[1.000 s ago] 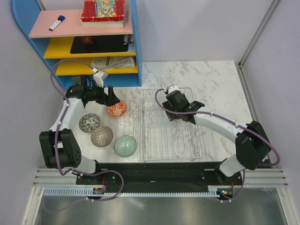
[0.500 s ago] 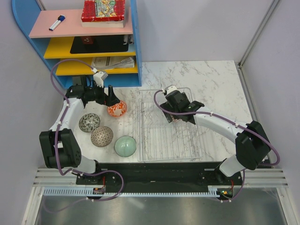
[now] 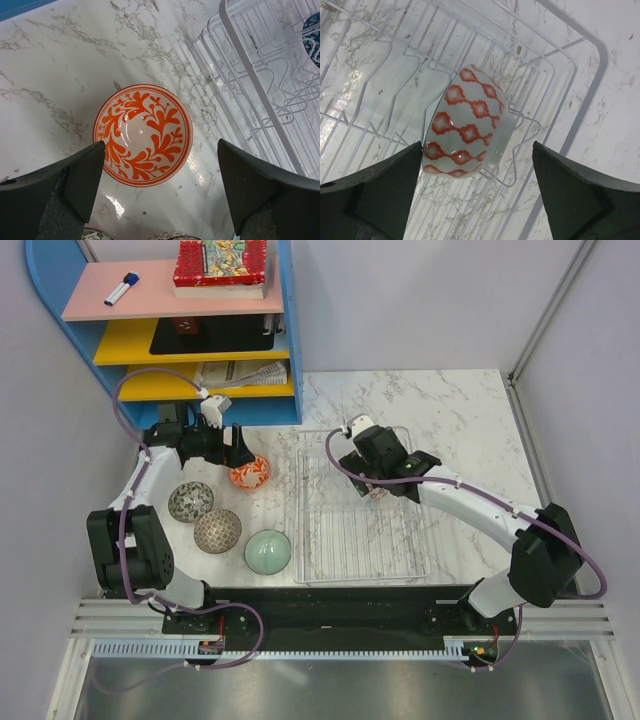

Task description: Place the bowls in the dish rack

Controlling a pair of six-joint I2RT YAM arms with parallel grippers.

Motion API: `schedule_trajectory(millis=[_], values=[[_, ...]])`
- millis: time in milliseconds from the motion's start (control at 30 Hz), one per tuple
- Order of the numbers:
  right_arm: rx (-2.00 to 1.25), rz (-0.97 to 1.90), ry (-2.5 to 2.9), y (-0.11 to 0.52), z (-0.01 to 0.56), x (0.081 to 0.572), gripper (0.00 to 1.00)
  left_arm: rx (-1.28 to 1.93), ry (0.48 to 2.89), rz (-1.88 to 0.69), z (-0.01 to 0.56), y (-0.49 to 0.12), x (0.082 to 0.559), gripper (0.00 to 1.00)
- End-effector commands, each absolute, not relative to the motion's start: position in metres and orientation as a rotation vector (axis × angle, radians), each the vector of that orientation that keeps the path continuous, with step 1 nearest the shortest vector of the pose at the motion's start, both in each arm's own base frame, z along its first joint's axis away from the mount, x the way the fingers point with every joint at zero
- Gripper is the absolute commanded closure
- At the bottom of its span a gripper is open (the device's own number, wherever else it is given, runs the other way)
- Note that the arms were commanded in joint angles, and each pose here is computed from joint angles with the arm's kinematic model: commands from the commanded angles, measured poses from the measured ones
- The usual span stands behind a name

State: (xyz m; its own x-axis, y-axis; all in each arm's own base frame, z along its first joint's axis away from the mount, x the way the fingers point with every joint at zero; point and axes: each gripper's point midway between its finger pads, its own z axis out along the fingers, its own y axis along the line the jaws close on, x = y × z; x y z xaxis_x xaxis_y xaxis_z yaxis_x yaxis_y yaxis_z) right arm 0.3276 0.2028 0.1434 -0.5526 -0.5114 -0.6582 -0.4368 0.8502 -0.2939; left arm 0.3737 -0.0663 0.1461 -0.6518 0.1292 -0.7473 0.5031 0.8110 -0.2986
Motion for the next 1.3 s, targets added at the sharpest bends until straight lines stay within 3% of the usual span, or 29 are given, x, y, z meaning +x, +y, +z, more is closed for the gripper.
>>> schedule_trajectory(millis=[0, 600, 1133, 1267], values=[[-0.638, -0.068, 2.128, 0.208, 0.194, 0.336, 0.02, 0.464, 2.215, -0.592, 0.151, -0.062, 0.384, 0.00], [-0.626, 0.059, 1.990, 0.221, 0.243, 0.337, 0.02, 0.296, 2.403, -0.304, 0.106, -0.014, 0.416, 0.00], [-0.597, -0.048, 1.980, 0.199, 0.231, 0.337, 0.03, 0.363, 2.511, -0.378, 0.071, -0.022, 0.405, 0.33], [-0.581, -0.063, 1.981, 0.195, 0.229, 0.338, 0.03, 0.377, 2.522, -0.389, 0.067, -0.025, 0.405, 0.36]])
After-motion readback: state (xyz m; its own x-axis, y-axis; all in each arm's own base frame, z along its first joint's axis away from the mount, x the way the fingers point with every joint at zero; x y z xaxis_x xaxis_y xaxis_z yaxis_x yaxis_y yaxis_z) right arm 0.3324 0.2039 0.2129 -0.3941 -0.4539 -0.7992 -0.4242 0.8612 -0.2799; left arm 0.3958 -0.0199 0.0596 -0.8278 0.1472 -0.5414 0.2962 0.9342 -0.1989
